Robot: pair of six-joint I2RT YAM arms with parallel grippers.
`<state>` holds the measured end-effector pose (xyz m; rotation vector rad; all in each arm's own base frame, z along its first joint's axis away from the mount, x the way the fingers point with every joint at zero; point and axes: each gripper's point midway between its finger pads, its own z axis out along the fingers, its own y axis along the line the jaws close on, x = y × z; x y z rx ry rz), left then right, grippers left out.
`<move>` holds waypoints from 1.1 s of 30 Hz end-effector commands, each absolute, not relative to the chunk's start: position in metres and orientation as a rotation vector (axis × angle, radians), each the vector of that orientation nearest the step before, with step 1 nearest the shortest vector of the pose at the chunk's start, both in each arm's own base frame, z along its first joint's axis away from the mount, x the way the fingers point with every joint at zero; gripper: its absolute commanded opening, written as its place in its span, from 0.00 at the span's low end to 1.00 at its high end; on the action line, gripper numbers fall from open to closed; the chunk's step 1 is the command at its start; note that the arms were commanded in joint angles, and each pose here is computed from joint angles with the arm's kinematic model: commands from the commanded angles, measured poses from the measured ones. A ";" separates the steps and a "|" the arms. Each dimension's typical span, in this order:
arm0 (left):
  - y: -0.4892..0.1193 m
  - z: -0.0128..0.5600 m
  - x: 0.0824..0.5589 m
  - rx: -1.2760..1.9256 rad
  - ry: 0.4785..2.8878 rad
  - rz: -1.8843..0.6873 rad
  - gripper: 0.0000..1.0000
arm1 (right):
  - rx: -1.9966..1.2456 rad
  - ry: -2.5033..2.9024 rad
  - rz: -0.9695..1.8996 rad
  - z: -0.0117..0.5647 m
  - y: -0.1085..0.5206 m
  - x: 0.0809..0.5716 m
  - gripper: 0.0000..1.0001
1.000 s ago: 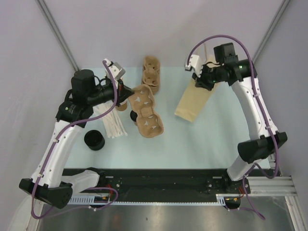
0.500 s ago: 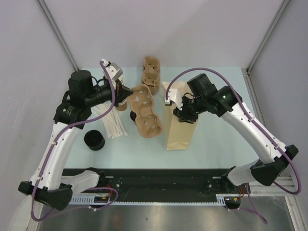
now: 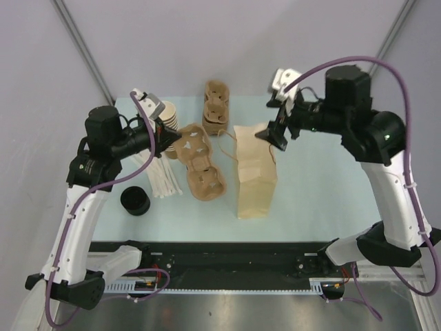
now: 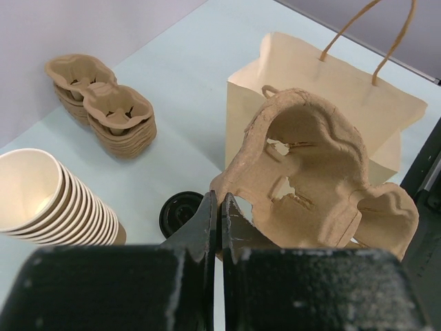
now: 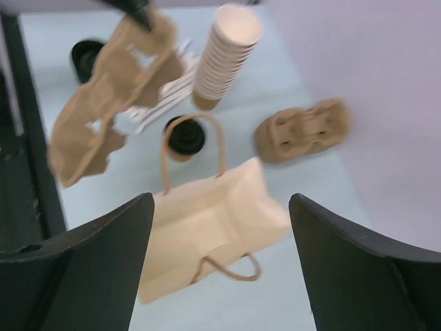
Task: Pack the takeout coffee
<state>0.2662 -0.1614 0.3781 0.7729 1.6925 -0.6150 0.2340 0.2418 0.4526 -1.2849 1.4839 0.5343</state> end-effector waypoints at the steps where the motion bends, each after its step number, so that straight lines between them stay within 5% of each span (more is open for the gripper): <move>1: -0.162 0.389 0.250 0.815 1.631 -0.628 0.00 | -1.205 1.451 0.482 0.473 0.240 0.285 0.83; 11: -0.158 0.393 0.235 0.823 1.594 -0.611 0.00 | -1.409 1.512 0.328 0.396 0.245 0.379 0.80; 30: -0.163 0.406 0.229 0.873 1.569 -0.643 0.00 | -1.734 1.654 0.298 0.272 0.235 0.389 0.69; 33: -0.163 0.415 0.228 0.880 1.547 -0.631 0.00 | -1.717 1.679 0.292 0.268 0.233 0.396 0.61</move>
